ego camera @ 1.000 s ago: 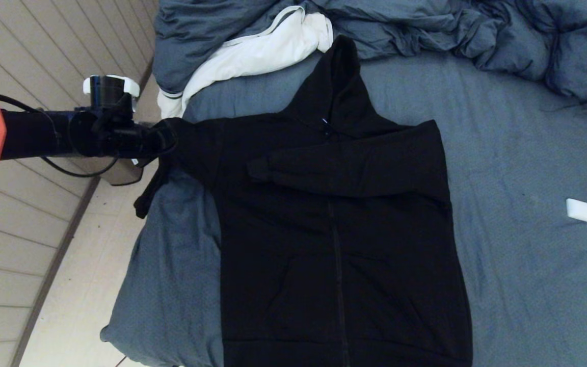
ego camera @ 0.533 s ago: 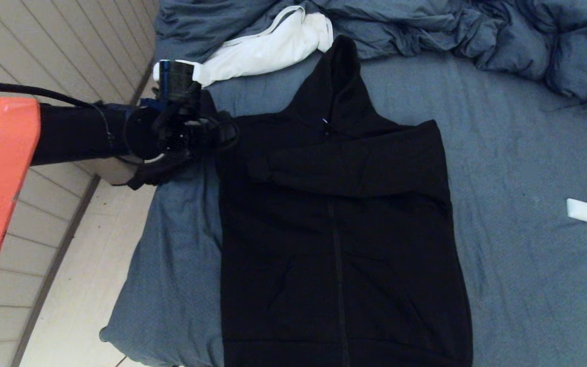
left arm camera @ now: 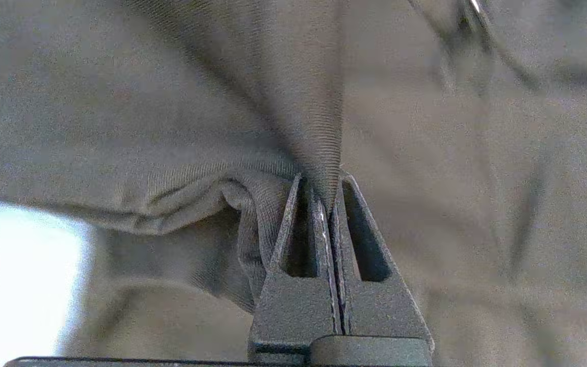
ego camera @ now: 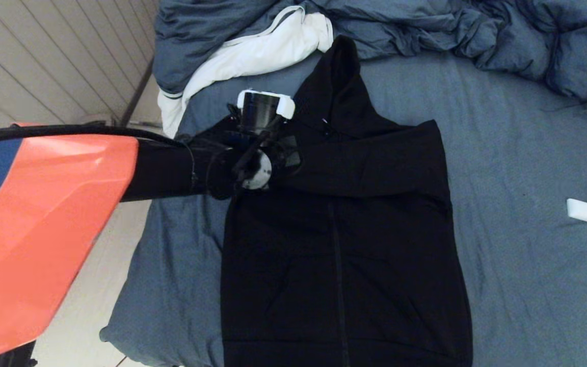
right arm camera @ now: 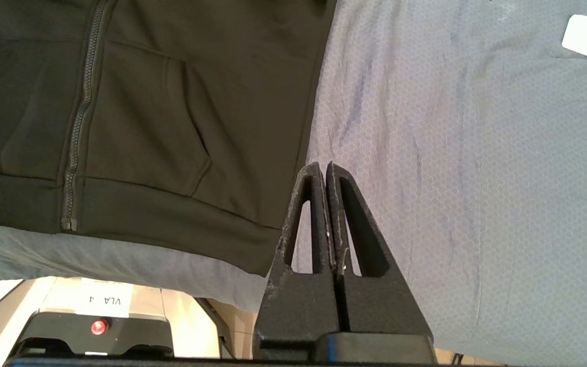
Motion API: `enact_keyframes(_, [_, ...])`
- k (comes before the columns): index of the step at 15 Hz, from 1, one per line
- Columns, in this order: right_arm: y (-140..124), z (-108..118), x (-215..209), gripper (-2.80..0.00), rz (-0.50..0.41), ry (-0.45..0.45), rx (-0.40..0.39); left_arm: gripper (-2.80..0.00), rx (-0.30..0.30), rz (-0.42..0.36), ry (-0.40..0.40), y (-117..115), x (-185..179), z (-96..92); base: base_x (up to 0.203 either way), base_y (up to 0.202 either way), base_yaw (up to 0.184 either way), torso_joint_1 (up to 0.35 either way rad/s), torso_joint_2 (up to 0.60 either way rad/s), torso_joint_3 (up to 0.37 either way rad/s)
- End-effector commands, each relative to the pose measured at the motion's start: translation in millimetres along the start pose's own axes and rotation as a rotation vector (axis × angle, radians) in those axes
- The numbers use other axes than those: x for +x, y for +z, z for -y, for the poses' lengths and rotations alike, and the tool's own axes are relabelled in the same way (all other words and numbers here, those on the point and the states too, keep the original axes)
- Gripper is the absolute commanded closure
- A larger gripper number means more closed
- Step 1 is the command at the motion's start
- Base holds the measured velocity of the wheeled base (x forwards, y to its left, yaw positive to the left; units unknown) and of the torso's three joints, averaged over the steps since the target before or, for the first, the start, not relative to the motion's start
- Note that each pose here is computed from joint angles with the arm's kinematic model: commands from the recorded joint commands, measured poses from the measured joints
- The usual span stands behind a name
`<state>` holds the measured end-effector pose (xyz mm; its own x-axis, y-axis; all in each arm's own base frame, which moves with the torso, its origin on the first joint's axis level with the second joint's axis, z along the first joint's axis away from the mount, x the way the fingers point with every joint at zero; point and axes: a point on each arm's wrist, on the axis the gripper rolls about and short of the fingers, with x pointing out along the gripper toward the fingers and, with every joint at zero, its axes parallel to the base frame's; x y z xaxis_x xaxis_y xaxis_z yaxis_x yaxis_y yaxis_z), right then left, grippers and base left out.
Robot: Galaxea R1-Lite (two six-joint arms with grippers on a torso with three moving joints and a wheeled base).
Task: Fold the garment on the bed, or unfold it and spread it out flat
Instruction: Fold the black sweatshirt
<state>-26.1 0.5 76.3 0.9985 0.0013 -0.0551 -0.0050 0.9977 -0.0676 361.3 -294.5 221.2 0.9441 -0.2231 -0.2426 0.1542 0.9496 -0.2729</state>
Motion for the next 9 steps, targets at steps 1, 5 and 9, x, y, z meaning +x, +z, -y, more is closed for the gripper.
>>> enact_keyframes(1, [0, 0, 0, 0.00, -0.002, 0.000, -0.001, 0.00, 0.038, -0.053, -0.004, -34, 5, 17.5, 0.000, 0.000, 0.000, 0.000, 0.00, 0.000])
enact_keyframes(5, [0, 0, 0, 0.00, -0.002, 0.000, -0.001, 0.00, 0.066, -0.101, 0.007, -72, 22, 22.9, 0.000, 0.000, 0.000, 0.000, 0.00, 0.000])
enact_keyframes(9, [0, 0, 0, 0.00, -0.002, 0.000, -0.001, 0.00, 0.077, -0.115, 0.014, -87, 32, 24.3, 0.000, 0.000, 0.000, 0.000, 0.00, 0.000])
